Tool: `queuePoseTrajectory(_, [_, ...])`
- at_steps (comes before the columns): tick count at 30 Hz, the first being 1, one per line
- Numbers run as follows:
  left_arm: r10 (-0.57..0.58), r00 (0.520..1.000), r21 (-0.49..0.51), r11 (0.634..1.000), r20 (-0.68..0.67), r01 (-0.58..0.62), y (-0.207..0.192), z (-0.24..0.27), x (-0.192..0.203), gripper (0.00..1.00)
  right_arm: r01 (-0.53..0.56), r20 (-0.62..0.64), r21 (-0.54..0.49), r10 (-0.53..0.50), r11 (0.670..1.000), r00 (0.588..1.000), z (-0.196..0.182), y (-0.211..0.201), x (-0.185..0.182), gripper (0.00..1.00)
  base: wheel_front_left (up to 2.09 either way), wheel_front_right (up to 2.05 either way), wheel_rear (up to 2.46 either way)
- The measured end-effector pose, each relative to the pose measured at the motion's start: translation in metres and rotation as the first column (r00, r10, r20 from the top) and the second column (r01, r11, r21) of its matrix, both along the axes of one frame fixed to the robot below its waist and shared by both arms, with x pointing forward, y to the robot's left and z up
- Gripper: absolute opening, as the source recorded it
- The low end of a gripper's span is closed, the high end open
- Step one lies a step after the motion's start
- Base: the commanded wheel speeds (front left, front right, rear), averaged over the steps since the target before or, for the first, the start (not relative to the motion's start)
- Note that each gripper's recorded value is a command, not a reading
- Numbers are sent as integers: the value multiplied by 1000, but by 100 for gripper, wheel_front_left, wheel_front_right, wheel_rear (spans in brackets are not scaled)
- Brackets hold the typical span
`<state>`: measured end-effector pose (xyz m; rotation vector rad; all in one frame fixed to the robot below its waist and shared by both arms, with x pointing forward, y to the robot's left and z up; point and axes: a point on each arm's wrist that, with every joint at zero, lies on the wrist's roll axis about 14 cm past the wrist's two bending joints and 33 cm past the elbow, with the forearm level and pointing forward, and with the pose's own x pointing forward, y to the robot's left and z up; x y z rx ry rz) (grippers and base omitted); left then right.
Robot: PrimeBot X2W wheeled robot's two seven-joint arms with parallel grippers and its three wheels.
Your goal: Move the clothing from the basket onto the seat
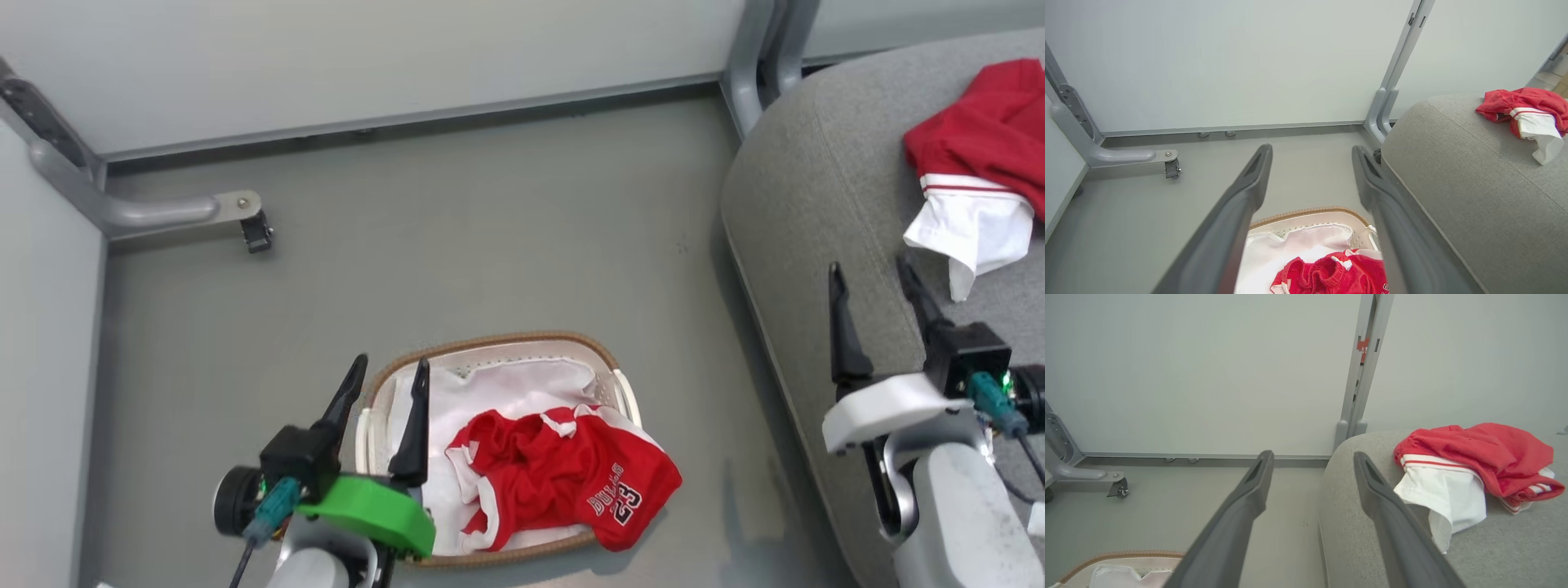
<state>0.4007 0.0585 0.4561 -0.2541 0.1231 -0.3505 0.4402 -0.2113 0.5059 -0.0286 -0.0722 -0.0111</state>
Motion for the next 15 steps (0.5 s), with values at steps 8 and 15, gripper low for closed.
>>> queuePoseTrajectory(8, [177, 984, 3, 984, -20, -177, 51, -3, -39, 100, -83, -30, 120, 87, 989, 996, -14, 36, -38, 100, 0, 0, 0])
queuePoseTrajectory(15, [256, 967, -7, 967, 6, -256, 76, 5, -58, 100, -157, -27, 137, 162, 978, 986, -12, 62, -52, 100, 0, 0, 0])
